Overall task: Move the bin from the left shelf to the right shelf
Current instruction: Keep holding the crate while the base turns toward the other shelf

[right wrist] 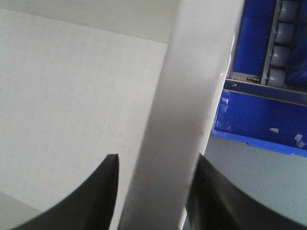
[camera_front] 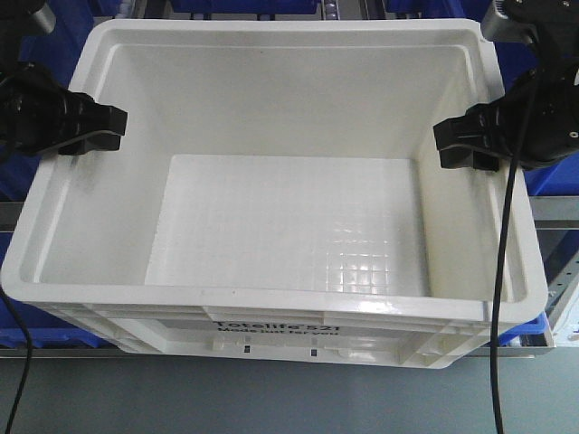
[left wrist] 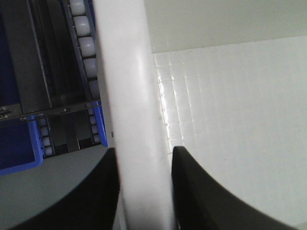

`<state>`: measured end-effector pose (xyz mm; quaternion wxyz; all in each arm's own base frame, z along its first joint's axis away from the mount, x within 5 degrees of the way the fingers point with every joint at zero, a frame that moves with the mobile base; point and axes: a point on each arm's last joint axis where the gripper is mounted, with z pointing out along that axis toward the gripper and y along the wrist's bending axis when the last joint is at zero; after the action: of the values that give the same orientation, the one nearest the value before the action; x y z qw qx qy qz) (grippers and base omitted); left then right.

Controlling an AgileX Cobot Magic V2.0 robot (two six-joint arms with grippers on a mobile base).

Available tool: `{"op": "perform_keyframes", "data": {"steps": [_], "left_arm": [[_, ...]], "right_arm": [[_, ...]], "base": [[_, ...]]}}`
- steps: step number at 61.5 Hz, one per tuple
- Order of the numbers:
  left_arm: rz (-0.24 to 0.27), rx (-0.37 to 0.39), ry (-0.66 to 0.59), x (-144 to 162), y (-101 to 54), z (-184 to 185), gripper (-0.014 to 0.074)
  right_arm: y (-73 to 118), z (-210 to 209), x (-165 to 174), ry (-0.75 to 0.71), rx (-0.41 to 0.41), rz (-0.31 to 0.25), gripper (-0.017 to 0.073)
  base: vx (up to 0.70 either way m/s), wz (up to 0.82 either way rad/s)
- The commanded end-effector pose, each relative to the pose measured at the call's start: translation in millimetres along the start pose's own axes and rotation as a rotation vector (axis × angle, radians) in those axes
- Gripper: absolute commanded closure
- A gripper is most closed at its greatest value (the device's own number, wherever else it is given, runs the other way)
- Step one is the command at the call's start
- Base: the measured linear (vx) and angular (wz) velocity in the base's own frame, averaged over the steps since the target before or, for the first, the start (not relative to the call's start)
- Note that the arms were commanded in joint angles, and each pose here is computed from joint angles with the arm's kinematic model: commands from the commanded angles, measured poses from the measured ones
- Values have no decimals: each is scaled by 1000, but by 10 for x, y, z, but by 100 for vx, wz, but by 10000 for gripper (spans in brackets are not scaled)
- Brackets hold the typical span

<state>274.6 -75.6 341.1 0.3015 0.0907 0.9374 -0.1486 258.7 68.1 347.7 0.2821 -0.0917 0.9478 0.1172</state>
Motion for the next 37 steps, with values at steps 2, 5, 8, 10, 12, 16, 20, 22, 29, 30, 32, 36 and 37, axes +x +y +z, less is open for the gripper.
{"op": "perform_keyframes", "data": {"steps": [2,5,8,10,12,16,20,22,29,30,32,36,37], "left_arm": [[33,17,-173,-165,-88,-272,595],[33,17,-173,-165,-88,-272,595],[33,17,-173,-165,-88,-272,595],[33,17,-173,-165,-88,-272,595],[33,17,-173,-165,-88,-272,595],[33,17,-173,-165,-88,-272,595],[33,17,-173,-165,-88,-272,595],[33,17,-173,-165,-88,-272,595],[33,17,-173,-165,-88,-272,595],[33,17,-173,-165,-88,-272,595],[33,17,-173,-165,-88,-272,595],[33,18,-173,-165,-89,-272,595],[33,18,-173,-165,-89,-272,595]], "right_arm": [[8,-226,-126,-150,20,-36,564],[8,-226,-126,-150,20,-36,564],[8,-226,-126,-150,20,-36,564],[8,-226,-126,-150,20,-36,564],[8,-226,-126,-150,20,-36,564],[8,-226,-126,-150,20,-36,564],[8,-226,-126,-150,20,-36,564],[8,-226,-126,-150,20,-36,564],[8,-226,-126,-150,20,-36,564],[8,-226,-126,-150,20,-36,564],[8,-226,-126,-150,20,-36,564],[8,-226,-126,-150,20,-36,564],[8,-226,-126,-150,20,-36,564]], "base": [[10,18],[11,16],[11,14],[12,12],[12,10],[13,7],[14,5],[15,3],[16,0],[17,-2],[18,-2],[18,-3],[19,-3]]}}
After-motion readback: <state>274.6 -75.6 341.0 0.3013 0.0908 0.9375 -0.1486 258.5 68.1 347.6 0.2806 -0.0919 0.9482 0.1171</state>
